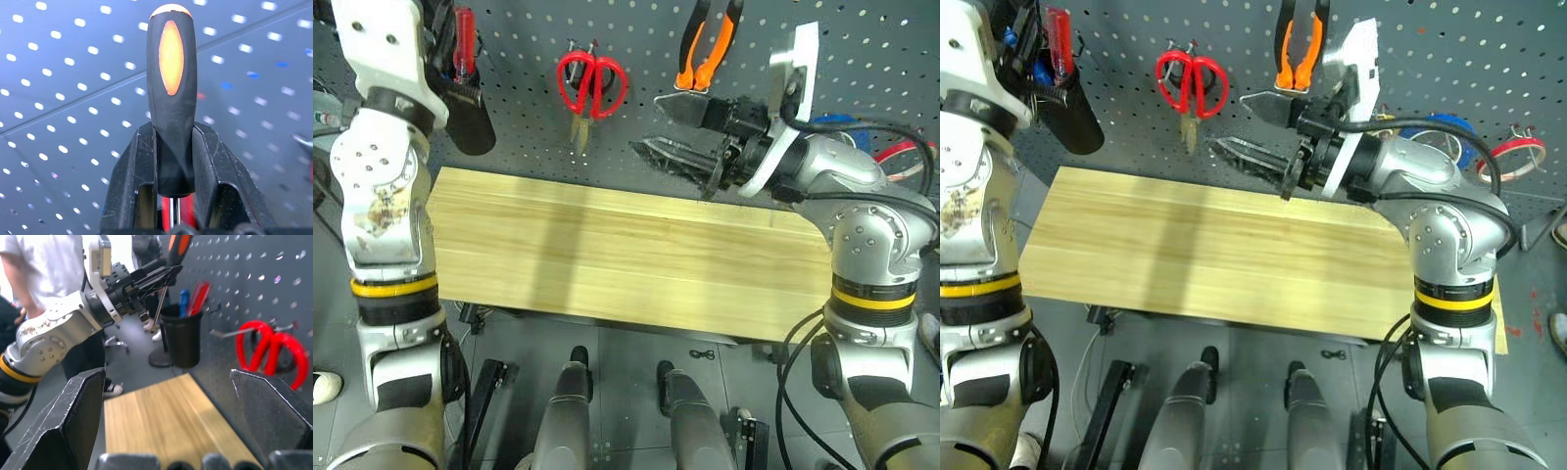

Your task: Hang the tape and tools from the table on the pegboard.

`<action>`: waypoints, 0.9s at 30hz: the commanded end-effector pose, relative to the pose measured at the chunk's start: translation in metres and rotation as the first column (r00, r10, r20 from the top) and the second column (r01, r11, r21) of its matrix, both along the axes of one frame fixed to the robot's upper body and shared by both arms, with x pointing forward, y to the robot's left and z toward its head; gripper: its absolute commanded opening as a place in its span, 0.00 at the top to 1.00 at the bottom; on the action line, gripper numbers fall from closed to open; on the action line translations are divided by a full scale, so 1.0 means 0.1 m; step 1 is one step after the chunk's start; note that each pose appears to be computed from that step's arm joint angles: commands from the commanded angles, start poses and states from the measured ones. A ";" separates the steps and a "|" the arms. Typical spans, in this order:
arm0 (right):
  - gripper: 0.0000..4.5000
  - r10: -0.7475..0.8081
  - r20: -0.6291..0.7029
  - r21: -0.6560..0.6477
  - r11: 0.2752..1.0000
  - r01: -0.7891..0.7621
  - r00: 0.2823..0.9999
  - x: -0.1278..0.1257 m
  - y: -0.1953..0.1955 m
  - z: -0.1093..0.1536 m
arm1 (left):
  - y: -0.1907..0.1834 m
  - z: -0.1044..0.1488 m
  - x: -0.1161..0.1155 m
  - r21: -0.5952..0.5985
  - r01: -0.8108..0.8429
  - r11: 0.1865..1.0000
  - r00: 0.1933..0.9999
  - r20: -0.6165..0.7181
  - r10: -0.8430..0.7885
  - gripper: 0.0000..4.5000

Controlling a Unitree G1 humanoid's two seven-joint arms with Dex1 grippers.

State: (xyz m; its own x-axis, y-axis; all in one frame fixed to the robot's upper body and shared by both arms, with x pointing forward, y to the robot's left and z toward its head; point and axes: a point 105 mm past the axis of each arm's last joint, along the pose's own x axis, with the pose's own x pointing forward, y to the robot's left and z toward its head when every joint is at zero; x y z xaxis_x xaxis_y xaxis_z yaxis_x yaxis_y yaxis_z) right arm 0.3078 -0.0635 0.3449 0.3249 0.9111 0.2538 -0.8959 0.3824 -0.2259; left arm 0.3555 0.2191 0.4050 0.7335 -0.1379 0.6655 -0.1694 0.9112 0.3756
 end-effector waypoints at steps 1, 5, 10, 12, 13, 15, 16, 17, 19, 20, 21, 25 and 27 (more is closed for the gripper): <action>0.00 -0.015 0.117 0.086 0.996 0.005 0.993 -0.09 -0.09 0.34 | -0.04 0.37 -0.11 0.017 -0.013 1.000 0.988 0.155 0.010 0.89; 0.00 -0.030 0.142 0.114 0.993 0.014 0.989 -0.10 -0.08 0.47 | -0.01 0.49 -0.07 -0.005 -0.028 1.000 0.979 0.202 0.029 0.89; 0.00 -0.049 0.140 0.110 0.993 0.034 0.989 -0.08 -0.08 0.46 | -0.04 0.52 0.01 -0.036 0.009 0.999 0.977 0.213 -0.001 0.89; 0.00 -0.055 0.139 0.108 0.993 0.040 0.989 -0.08 -0.08 0.46 | -0.05 0.52 0.03 -0.042 0.019 0.999 0.976 0.216 -0.010 0.89; 0.00 -0.057 0.138 0.104 0.994 0.043 0.989 -0.08 -0.08 0.45 | -0.05 0.52 0.04 -0.045 0.024 0.999 0.977 0.215 -0.014 0.89; 0.00 -0.061 0.137 0.098 0.994 0.048 0.989 -0.07 -0.08 0.44 | -0.06 0.51 0.05 -0.046 0.028 0.999 0.977 0.213 -0.018 0.89; 0.00 -0.063 0.136 0.096 0.994 0.050 0.989 -0.07 -0.08 0.43 | -0.07 0.50 0.06 -0.044 0.028 0.999 0.977 0.211 -0.018 0.89; 0.00 -0.064 0.138 0.095 0.994 0.051 0.988 -0.07 -0.09 0.43 | -0.06 0.48 0.07 -0.045 0.026 0.999 0.978 0.208 -0.017 0.89; 0.00 -0.066 0.139 0.095 0.994 0.053 0.988 -0.06 -0.08 0.43 | -0.04 0.43 0.11 -0.058 0.024 0.998 0.981 0.193 -0.013 0.89; 0.00 -0.067 0.140 0.095 0.994 0.054 0.988 -0.06 -0.08 0.44 | -0.03 0.40 0.13 -0.066 0.025 0.998 0.983 0.183 -0.012 0.89; 0.00 -0.068 0.140 0.095 0.994 0.055 0.988 -0.06 -0.08 0.44 | -0.02 0.36 0.15 -0.074 0.026 0.997 0.985 0.173 -0.013 0.89; 0.00 -0.071 0.140 0.083 0.995 0.059 0.988 -0.05 -0.08 0.42 | 0.04 0.13 0.29 -0.136 0.026 0.990 0.996 0.089 -0.014 0.89; 0.00 -0.071 0.137 0.074 0.995 0.062 0.988 -0.05 -0.08 0.41 | 0.15 0.02 0.34 -0.185 0.004 0.983 0.999 0.050 0.005 0.89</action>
